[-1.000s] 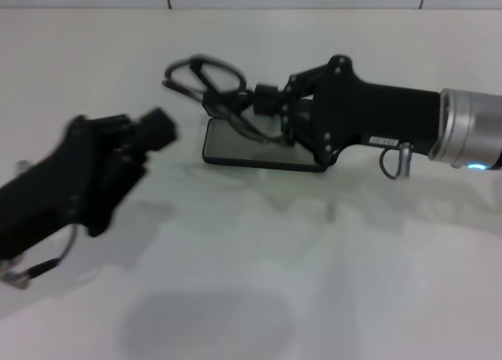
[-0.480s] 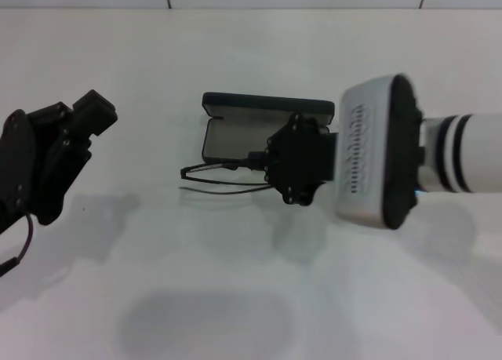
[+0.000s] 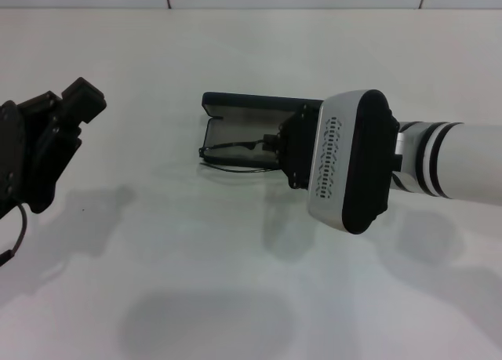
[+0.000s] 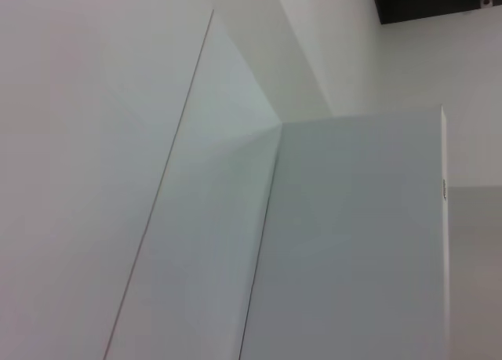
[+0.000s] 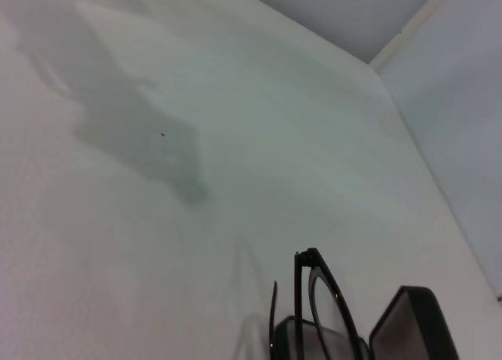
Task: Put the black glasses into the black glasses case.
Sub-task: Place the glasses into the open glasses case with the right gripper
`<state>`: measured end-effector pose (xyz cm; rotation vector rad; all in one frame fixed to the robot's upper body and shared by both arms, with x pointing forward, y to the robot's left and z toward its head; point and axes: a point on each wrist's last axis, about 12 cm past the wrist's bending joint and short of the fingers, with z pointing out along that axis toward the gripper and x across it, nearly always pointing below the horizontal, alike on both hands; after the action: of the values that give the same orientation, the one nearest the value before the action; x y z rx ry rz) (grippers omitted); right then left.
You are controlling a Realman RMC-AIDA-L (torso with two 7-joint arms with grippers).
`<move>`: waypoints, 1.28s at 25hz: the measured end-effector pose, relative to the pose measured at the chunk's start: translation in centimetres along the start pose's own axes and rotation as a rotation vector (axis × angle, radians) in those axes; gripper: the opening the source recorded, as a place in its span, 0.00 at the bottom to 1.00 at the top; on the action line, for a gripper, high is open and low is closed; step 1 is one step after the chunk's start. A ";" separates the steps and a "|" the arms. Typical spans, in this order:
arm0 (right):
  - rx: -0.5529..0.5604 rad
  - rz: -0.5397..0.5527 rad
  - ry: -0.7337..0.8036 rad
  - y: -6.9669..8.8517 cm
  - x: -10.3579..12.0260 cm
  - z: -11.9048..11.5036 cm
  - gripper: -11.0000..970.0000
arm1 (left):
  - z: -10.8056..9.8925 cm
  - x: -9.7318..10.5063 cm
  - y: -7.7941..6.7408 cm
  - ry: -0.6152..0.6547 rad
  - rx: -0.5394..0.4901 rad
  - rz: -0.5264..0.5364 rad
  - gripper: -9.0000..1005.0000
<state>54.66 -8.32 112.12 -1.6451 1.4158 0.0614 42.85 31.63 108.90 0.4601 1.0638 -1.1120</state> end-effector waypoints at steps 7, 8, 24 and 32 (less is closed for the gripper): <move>0.053 -0.001 0.030 -0.4 1.3 0.4 0.06 | 0.3 0.1 0.1 0.002 0.003 -0.003 0.05; 0.060 -0.005 0.036 -0.5 1.5 0.5 0.06 | 0.3 0.1 0.2 0.002 0.004 -0.003 0.05; 0.078 -0.035 0.068 -1.3 2.5 1.7 0.06 | 0.6 0.6 0.3 0.003 -0.003 -0.020 0.05; 0.078 -0.045 0.063 -1.3 2.3 2.0 0.06 | 0.5 0.6 0.3 0.004 -0.006 -0.016 0.05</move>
<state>57.44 -8.89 110.48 -1.6263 1.4102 -0.0716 43.37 31.03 108.57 0.4501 1.0751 -1.1222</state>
